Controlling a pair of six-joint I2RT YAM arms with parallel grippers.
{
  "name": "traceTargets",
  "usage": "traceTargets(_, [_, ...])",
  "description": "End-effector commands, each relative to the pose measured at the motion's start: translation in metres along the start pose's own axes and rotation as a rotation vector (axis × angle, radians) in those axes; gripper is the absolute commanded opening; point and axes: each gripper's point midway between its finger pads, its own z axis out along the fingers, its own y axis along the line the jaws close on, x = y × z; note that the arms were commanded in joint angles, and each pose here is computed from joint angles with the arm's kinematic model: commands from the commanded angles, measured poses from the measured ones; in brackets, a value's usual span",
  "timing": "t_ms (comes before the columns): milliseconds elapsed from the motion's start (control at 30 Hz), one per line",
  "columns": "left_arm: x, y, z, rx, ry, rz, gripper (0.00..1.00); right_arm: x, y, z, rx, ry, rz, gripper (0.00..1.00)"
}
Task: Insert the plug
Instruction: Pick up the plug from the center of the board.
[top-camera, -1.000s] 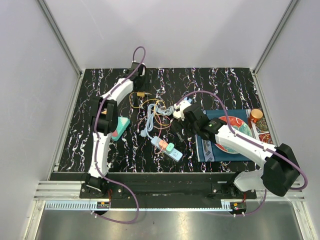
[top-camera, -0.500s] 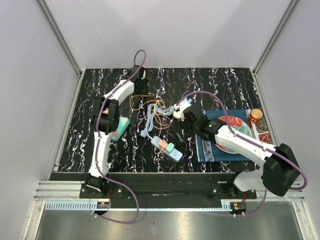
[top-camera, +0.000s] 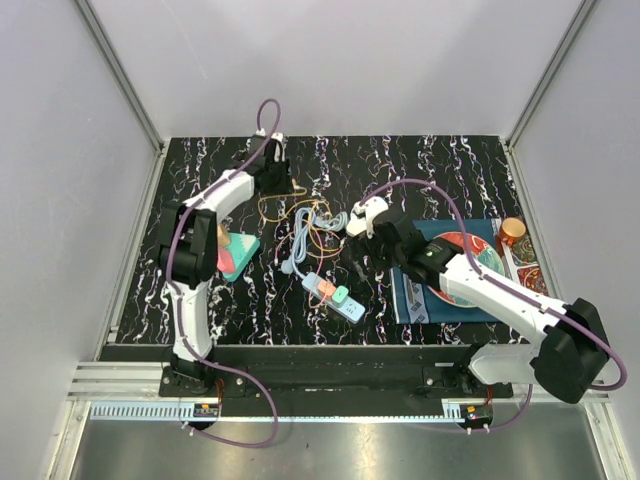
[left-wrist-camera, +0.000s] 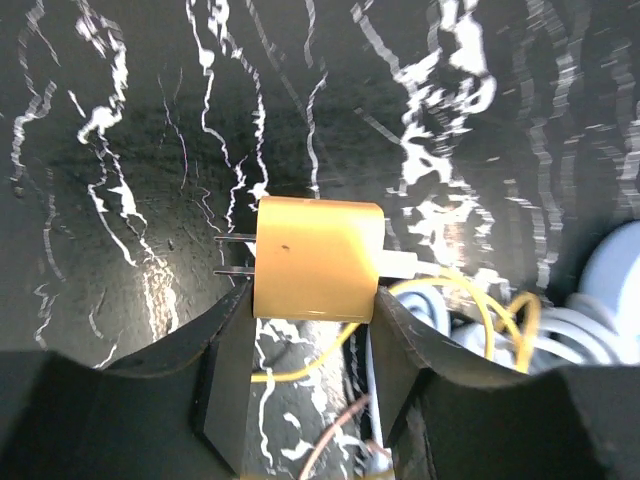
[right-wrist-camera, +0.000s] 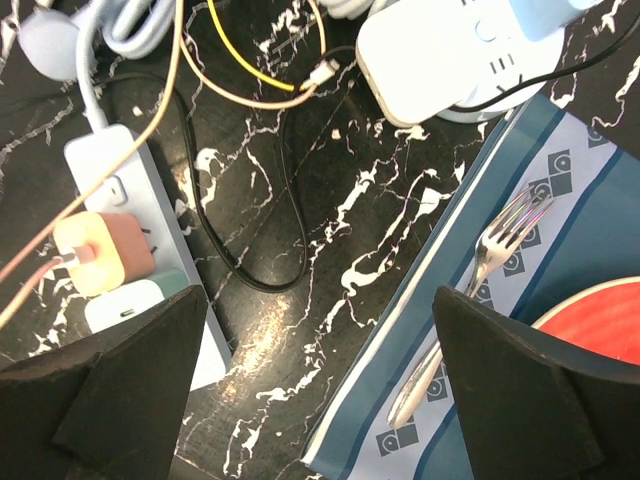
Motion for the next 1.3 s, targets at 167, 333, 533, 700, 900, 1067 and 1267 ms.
traceTargets(167, [-0.105,-0.083,-0.164,0.276,-0.466,-0.008,0.16,-0.096,-0.008,-0.05,0.022,-0.278,0.147,1.0])
traceTargets(333, [-0.081,-0.116,-0.199,0.381,-0.509,-0.043,0.16,-0.145,-0.003,-0.081,-0.017,-0.388,0.169,1.0])
traceTargets(533, [-0.057,-0.155,-0.249,0.496,-0.563,-0.059,0.16,-0.192,-0.002,-0.108,-0.041,-0.49,0.277,0.96])
traceTargets(700, [-0.034,-0.178,-0.268,0.592,-0.566,-0.082,0.15,-0.216,-0.006,-0.116,-0.041,-0.534,0.365,0.94])
traceTargets(900, [-0.025,-0.198,-0.291,0.693,-0.62,-0.101,0.15,-0.224,-0.008,-0.108,-0.063,-0.526,0.486,0.88])
traceTargets(1067, [-0.021,-0.206,-0.299,0.739,-0.648,-0.132,0.15,-0.223,-0.003,-0.095,-0.124,-0.511,0.54,0.82])
traceTargets(1267, [-0.016,-0.216,-0.297,0.769,-0.638,-0.137,0.16,-0.218,0.003,-0.084,-0.165,-0.495,0.562,0.78])
